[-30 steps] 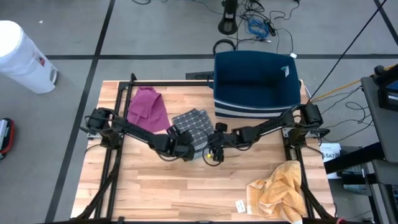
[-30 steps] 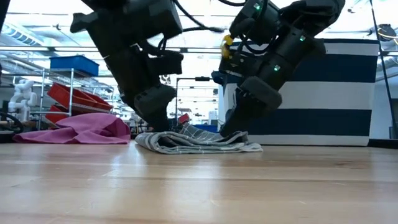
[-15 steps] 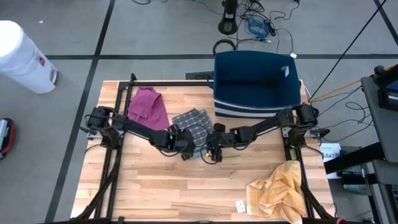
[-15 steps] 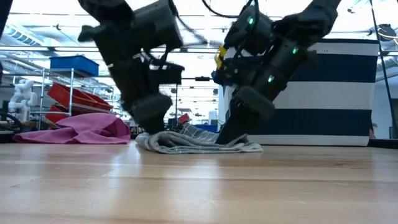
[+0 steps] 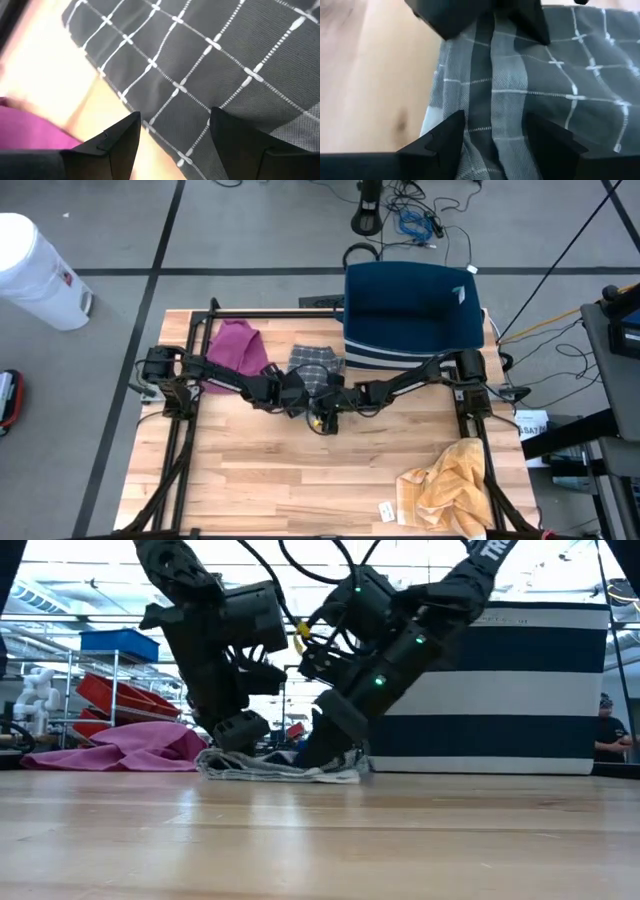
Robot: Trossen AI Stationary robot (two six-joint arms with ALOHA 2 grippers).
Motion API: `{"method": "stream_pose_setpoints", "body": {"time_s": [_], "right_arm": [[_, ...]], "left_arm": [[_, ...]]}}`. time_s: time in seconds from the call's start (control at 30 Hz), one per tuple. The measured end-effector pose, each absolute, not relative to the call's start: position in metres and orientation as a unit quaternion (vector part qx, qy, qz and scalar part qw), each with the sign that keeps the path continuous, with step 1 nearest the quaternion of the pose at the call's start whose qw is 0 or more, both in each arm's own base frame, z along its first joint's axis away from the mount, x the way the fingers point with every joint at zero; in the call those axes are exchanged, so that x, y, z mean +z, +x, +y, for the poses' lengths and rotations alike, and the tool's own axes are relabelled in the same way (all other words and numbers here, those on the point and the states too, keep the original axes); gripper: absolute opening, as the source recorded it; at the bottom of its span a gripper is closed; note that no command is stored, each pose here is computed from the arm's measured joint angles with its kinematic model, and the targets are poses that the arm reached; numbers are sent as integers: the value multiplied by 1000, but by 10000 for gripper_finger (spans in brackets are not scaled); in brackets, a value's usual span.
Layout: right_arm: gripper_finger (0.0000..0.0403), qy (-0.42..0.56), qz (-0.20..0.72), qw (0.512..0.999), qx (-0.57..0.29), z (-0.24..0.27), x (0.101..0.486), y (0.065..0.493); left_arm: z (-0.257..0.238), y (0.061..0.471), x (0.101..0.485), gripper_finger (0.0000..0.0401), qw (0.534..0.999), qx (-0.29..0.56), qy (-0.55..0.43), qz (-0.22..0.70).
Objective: Fold towel
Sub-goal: Fold the gray checkered towel
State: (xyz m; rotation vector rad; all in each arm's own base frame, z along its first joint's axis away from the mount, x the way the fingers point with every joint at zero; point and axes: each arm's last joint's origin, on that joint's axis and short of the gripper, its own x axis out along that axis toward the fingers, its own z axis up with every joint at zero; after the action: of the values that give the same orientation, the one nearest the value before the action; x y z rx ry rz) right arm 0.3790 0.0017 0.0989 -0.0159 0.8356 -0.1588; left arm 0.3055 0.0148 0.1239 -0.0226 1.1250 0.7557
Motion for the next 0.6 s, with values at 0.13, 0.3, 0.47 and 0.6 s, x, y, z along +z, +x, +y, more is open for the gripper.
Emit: {"method": "stream_pose_setpoints", "body": {"time_s": [0.13,0.3,0.47,0.6], "right_arm": [[203,-3,411,906,-94,-12,104,383],[203,2,449,888,-100,-17,101,377],[203,0,443,891,-96,-14,102,378],[203,-1,438,894,-91,-12,102,379]], "left_arm": [[26,303,123,245,767,369,-12,525],[27,302,123,245,765,370,-11,528],[27,302,123,245,764,375,-5,526],[28,302,123,245,762,377,-4,527]]}}
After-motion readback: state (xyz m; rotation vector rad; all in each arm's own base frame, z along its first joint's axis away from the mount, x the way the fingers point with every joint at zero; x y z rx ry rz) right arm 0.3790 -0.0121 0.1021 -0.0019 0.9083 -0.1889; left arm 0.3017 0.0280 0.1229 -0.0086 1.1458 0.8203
